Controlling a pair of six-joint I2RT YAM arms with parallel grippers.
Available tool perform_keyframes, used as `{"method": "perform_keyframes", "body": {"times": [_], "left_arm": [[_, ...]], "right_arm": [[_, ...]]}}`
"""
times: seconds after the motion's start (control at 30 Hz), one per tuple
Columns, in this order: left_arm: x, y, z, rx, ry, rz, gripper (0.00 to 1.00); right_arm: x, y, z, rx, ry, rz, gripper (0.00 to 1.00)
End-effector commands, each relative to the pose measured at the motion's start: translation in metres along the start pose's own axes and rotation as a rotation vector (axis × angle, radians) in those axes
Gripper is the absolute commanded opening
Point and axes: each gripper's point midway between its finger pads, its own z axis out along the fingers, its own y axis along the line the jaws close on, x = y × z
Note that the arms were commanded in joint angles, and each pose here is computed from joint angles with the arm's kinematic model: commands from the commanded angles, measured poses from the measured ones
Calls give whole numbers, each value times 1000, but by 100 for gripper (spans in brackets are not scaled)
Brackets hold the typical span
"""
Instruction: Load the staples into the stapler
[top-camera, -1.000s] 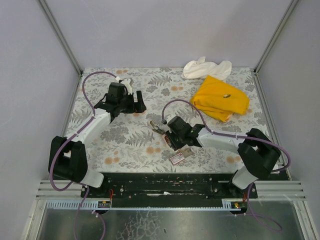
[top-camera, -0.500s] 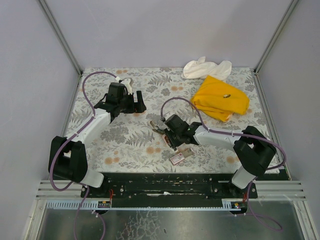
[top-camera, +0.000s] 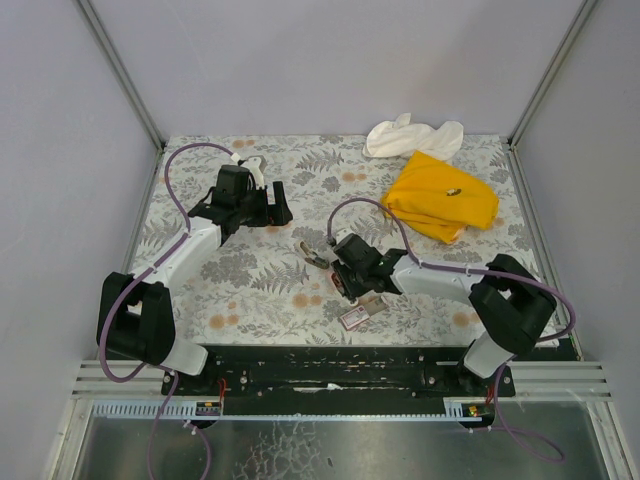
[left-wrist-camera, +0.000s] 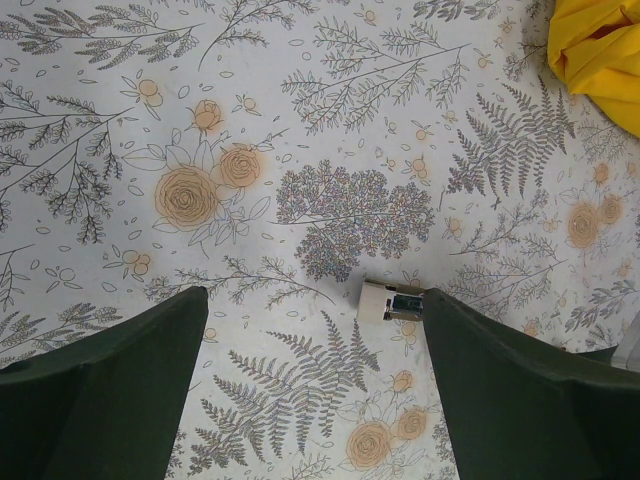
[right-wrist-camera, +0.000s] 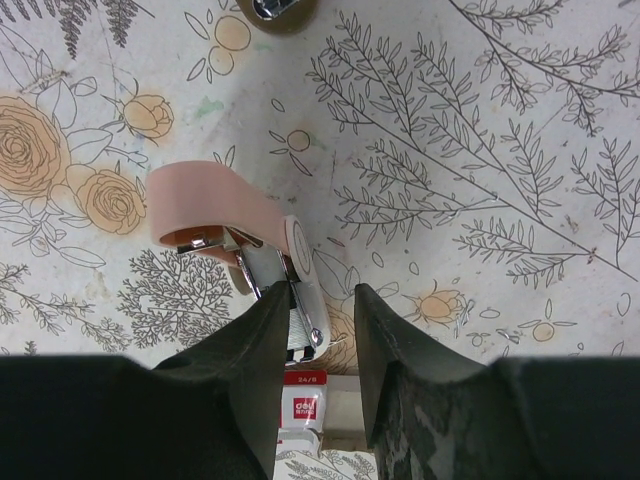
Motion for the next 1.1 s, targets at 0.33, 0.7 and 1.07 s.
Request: {"method": "perform_keyframes", "body": {"times": [0.33, 0.7, 1.07], "left_arm": [[-7, -3, -6, 15, -29, 16, 87], [-9, -4, -10, 12, -42, 18, 87], [-8, -3, -9, 8, -39, 18, 88]], "right_arm": [[-17, 6, -36, -31, -71, 37, 41], [22, -29, -41, 77, -15, 112, 43], [50, -45, -20, 105, 68, 124, 37]]}}
